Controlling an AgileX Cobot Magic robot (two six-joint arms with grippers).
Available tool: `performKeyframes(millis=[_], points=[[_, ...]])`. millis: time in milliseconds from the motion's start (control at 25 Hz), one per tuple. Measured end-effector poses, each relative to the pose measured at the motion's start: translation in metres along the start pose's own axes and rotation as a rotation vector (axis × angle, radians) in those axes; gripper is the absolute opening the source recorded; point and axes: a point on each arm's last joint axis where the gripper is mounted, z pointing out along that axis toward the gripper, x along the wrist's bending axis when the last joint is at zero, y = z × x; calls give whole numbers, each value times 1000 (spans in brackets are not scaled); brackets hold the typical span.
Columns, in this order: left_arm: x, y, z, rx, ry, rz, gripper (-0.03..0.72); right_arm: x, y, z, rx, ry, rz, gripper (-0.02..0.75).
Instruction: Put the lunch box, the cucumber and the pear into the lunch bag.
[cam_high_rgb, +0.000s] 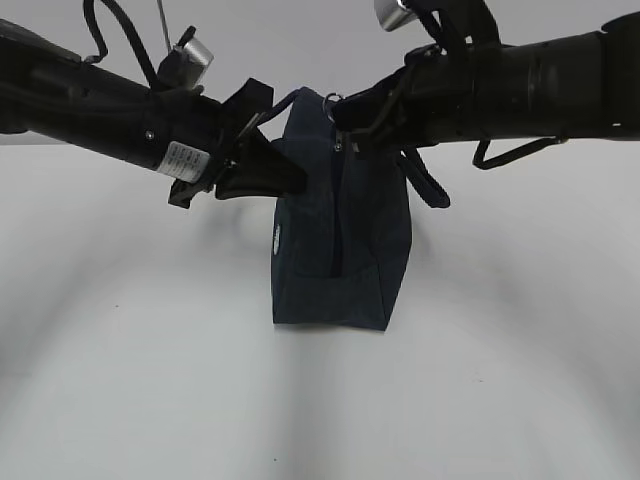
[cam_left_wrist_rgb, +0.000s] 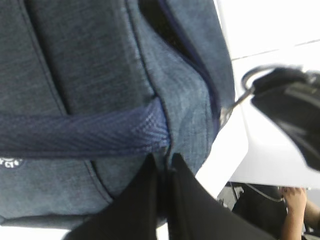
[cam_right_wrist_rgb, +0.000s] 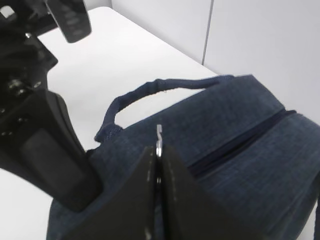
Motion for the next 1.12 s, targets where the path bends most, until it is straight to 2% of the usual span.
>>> performKeyframes(millis=[320,600,920,1120], points=[[-1,-5,0,58,-18,21,8,-25,6,0,-25,-16,-9,-16],[-3,-9,-1,98,-33,32,8,-42,6,28,-2,-1,-49,-16],[-4,-12,-1,133,-50,39,8,-99,-1,62,-27,10,68,-16],[-4,-13,-2,141,-50,44,8,-122,-13,88,-24,63,123,-16]])
